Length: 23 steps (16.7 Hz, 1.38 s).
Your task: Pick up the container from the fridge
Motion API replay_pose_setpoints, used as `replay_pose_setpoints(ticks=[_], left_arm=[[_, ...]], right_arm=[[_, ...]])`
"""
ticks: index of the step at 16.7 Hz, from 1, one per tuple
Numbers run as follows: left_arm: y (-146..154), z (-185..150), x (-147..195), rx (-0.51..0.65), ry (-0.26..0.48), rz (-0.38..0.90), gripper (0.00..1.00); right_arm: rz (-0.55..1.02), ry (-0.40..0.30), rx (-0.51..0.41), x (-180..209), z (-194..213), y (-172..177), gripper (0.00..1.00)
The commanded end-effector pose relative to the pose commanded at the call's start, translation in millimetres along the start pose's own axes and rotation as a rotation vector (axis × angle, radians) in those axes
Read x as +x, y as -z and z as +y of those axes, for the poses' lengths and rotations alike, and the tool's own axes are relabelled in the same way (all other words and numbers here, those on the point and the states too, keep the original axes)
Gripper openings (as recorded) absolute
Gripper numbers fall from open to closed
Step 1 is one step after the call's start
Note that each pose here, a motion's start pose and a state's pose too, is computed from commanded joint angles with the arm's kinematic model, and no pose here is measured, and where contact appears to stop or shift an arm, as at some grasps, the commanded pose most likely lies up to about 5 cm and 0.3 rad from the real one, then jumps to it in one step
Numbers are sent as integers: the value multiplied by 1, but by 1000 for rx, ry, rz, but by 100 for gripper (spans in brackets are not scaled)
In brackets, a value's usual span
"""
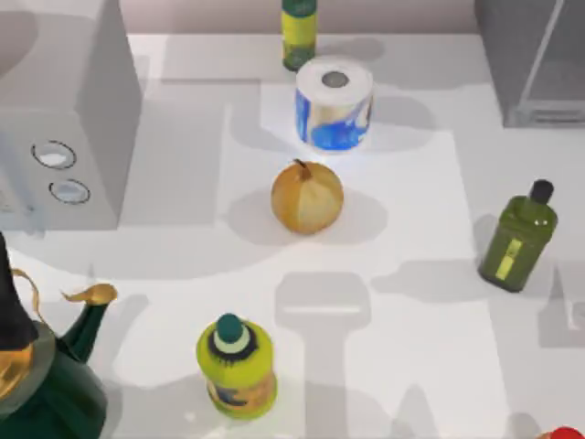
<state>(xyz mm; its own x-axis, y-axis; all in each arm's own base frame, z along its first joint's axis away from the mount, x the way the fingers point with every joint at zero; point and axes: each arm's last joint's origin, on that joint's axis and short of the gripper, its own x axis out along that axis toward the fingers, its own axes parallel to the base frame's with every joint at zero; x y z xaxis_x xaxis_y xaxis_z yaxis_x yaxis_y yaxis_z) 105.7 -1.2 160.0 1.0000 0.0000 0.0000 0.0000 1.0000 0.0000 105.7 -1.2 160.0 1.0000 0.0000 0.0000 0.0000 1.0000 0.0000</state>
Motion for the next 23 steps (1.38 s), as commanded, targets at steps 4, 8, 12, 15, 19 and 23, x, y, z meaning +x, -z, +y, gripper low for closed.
replay_pose_setpoints(ticks=[4,8,12,15,19,23], left_arm=[[0,0,0,0,0,0,100],[0,0,0,0,0,0,100],[0,0,0,0,0,0,100],[0,0,0,0,0,0,100],[0,0,0,0,0,0,100],[0,0,0,0,0,0,100]], right_arm=[[-8,-1,-1,1,-1,-3,100],[-43,0,-7,12,-8,-17,100],[-45,4,-13,37,-22,-23,100],[7,5,0,59,-36,-10,100],[72,3,28,81,-58,18,100],[63,1,32,92,-80,39,100]])
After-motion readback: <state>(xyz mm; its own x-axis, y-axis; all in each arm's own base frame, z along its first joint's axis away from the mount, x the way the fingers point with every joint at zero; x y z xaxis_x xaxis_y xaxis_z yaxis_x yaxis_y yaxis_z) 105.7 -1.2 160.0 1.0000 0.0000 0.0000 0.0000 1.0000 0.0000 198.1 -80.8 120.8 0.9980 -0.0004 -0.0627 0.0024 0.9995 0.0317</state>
